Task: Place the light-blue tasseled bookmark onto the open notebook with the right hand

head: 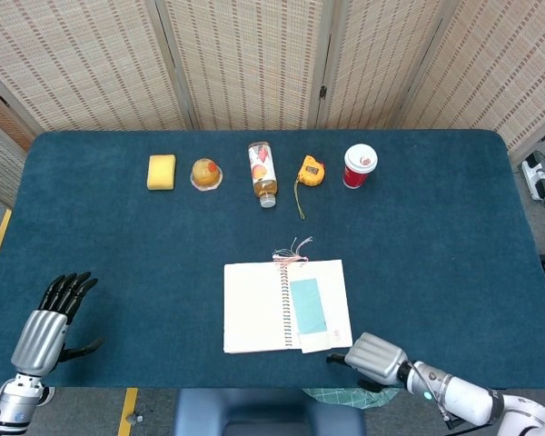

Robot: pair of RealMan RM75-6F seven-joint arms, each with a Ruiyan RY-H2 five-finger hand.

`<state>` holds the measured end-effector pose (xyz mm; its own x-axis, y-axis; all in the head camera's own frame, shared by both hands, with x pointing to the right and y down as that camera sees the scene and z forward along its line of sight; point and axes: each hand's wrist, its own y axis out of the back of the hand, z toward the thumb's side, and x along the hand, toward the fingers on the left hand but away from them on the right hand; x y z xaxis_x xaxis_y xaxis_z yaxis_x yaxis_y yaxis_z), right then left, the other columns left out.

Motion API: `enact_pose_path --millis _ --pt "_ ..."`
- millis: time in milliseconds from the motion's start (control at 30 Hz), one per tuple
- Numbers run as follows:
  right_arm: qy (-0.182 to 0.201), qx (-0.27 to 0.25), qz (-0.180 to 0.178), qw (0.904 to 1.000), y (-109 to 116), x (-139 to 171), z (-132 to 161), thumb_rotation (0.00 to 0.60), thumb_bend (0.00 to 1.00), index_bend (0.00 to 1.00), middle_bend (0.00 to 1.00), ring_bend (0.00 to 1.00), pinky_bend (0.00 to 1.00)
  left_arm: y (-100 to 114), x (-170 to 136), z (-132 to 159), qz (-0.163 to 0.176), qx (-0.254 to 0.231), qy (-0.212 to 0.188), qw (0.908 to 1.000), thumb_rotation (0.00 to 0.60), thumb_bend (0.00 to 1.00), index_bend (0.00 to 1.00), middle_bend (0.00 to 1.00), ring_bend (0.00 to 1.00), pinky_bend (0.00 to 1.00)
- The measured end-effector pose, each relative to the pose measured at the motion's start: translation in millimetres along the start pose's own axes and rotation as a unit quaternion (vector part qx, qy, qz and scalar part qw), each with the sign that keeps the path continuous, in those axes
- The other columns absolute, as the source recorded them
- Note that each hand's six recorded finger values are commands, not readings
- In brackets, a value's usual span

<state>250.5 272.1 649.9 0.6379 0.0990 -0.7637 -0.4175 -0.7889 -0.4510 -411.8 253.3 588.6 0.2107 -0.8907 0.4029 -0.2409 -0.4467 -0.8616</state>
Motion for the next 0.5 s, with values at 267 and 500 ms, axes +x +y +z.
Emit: enact_pose_path --millis 267,500 --pt "0.003 0.000 -0.007 1.0000 3.4 -12.5 1.2 0.600 0.45 0.22 0.80 0.89 0.93 0.4 0.0 -0.3 0.001 -0.001 0.000 1.0000 0.600 0.14 0.14 0.11 0.03 0.05" --pt "0.001 0.002 -0.009 1.0000 4.5 -19.0 0.7 0.600 0.45 0.21 0.79 0.89 0.93 -0.1 0.3 -1.4 -0.001 -0.002 0.002 1.0000 0.600 0.14 0.14 0.11 0.03 0.05"
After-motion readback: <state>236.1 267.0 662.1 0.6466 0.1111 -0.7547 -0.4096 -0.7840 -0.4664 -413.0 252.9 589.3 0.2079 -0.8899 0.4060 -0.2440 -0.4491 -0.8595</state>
